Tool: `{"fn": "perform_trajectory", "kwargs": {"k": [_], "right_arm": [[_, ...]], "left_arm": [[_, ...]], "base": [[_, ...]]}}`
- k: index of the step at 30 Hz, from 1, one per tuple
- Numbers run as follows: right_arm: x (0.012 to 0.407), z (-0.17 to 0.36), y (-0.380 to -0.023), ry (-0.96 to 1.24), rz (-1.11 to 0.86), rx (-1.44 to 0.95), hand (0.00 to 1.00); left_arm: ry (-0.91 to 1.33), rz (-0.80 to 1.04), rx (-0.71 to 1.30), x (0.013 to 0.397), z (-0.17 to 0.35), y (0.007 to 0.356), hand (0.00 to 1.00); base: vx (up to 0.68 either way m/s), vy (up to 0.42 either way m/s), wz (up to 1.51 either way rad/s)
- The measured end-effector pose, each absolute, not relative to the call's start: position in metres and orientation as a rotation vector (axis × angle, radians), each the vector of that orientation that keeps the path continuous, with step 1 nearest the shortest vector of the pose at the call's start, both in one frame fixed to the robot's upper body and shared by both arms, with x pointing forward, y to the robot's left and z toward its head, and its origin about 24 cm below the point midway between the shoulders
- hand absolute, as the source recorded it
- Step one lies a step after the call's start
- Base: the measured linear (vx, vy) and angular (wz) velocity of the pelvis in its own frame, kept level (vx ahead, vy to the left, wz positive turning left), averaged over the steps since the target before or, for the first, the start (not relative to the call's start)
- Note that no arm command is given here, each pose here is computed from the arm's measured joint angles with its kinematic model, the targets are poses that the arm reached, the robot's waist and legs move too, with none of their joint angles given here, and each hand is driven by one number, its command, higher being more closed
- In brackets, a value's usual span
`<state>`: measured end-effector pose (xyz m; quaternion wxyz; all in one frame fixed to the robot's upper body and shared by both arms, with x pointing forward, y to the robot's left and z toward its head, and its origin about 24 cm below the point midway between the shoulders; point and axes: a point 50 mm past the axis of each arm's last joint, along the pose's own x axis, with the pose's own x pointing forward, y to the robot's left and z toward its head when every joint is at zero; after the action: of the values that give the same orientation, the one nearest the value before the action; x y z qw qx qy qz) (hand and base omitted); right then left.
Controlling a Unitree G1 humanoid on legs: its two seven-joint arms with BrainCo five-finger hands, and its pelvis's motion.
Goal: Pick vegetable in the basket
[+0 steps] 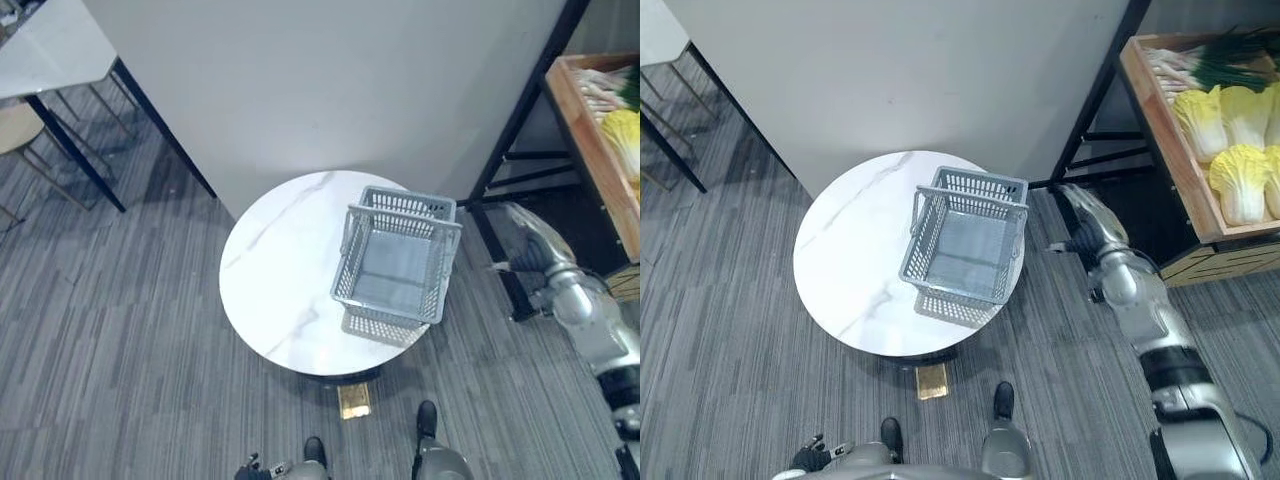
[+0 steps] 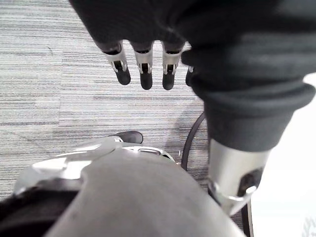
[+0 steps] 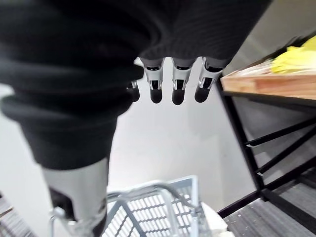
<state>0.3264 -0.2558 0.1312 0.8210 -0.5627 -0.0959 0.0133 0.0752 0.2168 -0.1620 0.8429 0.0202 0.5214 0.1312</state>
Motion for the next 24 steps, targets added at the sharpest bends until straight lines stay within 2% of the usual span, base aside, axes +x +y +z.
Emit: {"fn": "perform_trajectory", "kwargs": {"k": [6, 17, 24], "right_arm": [[0.361, 0.169, -0.232, -0.284, 0.075, -1.274, 0.00], [0.382, 0.193, -0.250, -0.192, -0.045, -1.277, 0.00], [0.393, 0.228, -0.248, -0.233, -0.113, -1.250, 0.00]], "left_arm": [[1.041, 0.310, 0.009, 0.095, -0.157, 0.219, 0.00], [0.985, 0.382, -0.058, 0.104, -0.153, 0.223, 0.00], [0.963, 0.386, -0.053, 0.114, -0.150, 0.225, 0.00]], "base": [[-0.03, -0.005, 0.15], [0.00, 0.004, 0.08], [0.00, 0.000, 0.00]]}}
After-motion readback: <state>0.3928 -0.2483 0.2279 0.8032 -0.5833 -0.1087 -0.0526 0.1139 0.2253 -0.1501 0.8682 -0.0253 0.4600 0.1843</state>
